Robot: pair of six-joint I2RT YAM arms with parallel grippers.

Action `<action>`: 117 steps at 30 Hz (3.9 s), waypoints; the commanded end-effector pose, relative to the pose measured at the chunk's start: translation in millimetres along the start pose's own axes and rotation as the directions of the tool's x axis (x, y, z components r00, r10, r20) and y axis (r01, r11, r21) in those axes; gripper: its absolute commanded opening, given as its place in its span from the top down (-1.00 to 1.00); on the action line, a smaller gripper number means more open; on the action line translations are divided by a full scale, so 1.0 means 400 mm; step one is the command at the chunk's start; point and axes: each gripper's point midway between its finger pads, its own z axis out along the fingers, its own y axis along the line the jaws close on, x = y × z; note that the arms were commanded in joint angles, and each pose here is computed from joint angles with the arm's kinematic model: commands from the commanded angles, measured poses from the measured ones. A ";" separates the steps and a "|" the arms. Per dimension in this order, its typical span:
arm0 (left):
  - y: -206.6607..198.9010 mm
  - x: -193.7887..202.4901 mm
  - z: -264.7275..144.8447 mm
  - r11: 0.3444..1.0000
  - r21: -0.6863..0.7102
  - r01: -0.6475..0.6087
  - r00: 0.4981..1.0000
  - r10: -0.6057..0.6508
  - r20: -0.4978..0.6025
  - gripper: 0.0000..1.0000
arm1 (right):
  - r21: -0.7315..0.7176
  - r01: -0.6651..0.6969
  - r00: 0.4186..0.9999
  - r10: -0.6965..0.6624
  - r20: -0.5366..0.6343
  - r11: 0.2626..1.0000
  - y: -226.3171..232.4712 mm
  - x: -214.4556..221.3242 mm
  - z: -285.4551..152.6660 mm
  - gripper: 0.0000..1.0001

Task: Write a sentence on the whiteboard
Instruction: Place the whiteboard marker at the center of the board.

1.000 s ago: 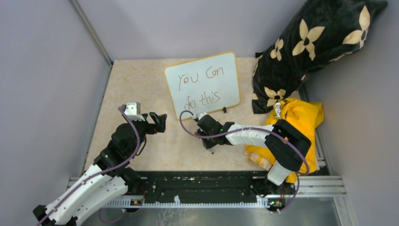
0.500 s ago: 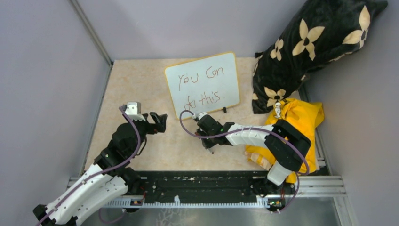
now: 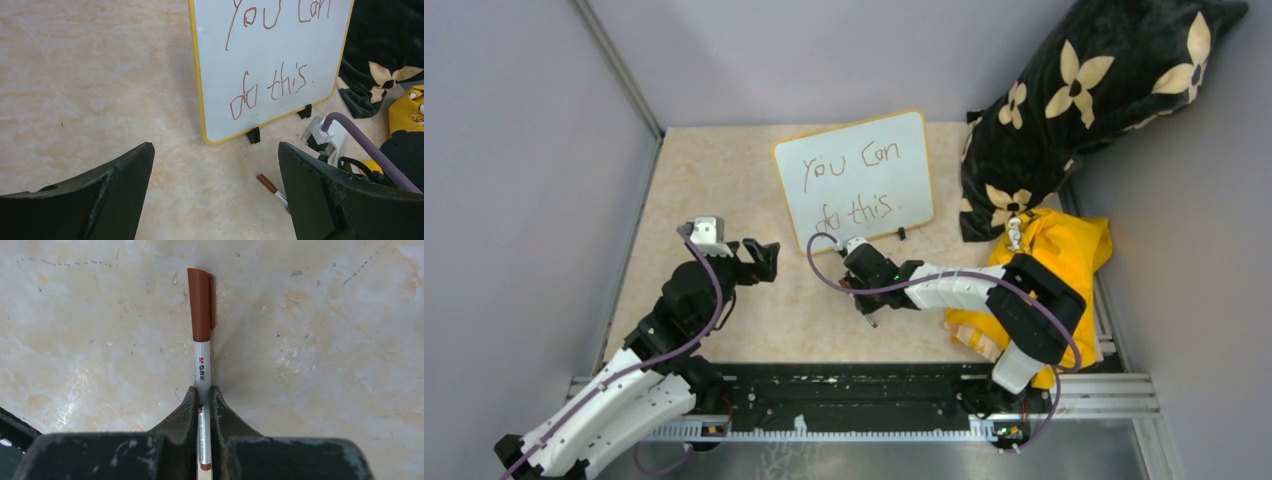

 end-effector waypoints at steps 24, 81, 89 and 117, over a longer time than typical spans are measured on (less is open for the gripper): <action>-0.340 0.082 -0.041 0.703 0.547 0.454 0.889 -0.317 -0.330 -0.88 | -0.476 0.196 0.745 0.186 0.640 0.857 0.163 -0.174 -0.423 1.00; -0.051 -0.034 -0.003 0.996 0.081 0.032 0.999 -0.032 -0.004 -0.98 | -0.070 -0.012 0.985 0.023 0.170 0.997 0.016 -0.043 -0.119 1.00; -0.046 -0.017 -0.007 0.995 0.096 0.038 0.999 -0.039 0.009 -0.98 | -0.013 -0.045 0.997 0.046 0.062 0.999 -0.020 0.013 -0.057 1.00; -0.032 -0.009 -0.011 0.996 0.060 0.064 0.998 -0.063 -0.008 -0.98 | 0.033 -0.122 0.991 0.120 0.062 0.992 -0.058 0.049 -0.051 0.18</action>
